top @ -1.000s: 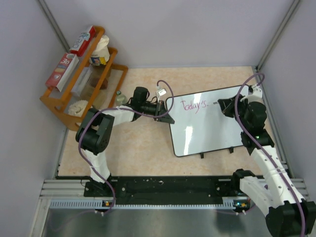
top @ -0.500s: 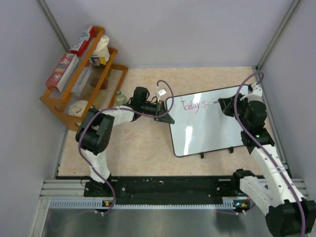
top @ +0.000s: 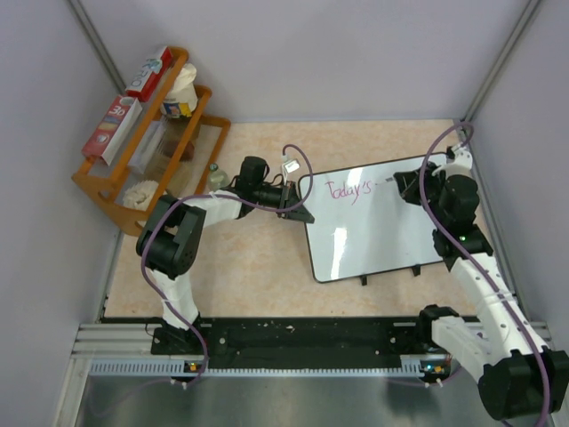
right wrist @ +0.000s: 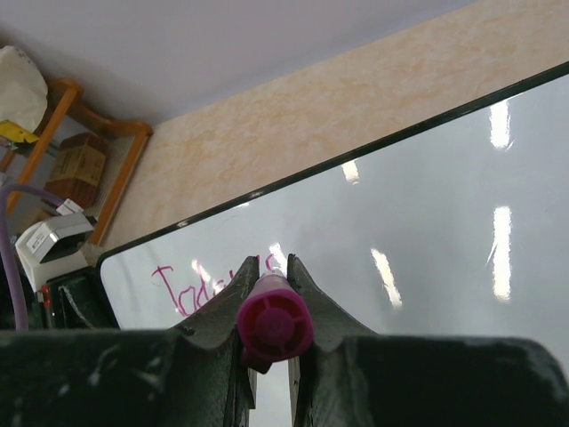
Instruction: Write a sentence on the whiteboard
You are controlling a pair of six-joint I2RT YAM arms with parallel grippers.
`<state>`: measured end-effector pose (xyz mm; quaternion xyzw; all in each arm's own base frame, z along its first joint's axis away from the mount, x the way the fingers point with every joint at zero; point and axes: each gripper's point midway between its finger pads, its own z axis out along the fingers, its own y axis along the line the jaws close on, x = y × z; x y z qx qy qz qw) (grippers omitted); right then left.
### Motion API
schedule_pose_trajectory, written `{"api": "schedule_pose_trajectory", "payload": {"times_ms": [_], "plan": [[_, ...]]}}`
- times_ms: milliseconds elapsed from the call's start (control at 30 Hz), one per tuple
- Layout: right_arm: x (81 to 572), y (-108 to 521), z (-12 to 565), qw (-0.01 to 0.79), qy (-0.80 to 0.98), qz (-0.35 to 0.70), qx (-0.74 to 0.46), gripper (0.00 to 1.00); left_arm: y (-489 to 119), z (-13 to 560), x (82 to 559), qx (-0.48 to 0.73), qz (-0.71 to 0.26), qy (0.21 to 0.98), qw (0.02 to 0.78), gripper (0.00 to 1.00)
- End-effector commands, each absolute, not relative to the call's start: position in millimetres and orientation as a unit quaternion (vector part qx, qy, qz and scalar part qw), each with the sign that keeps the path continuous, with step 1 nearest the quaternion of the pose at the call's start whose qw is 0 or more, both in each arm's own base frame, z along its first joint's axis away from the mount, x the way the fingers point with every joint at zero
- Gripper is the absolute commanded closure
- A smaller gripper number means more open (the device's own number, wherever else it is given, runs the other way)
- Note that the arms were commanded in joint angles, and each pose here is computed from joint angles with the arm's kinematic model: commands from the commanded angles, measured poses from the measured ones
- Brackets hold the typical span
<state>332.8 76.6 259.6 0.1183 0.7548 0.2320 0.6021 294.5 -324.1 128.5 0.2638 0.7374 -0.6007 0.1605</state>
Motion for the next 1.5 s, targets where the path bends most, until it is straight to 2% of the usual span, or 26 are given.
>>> {"api": "schedule_pose_trajectory", "payload": {"times_ms": [0, 667, 1467], "plan": [[346, 70, 301, 0.644, 0.719, 0.232, 0.122, 1.0, -322, 112, 273, 0.29, -0.592, 0.738, 0.145, 1.0], [371, 43, 302, 0.661, 0.717, 0.157, 0.156, 1.0, -322, 115, 273, 0.291, -0.593, 0.736, 0.146, 1.0], [371, 52, 274, 0.632, 0.741, 0.17, 0.149, 1.0, -321, 117, 272, 0.292, -0.593, 0.736, 0.148, 1.0]]}}
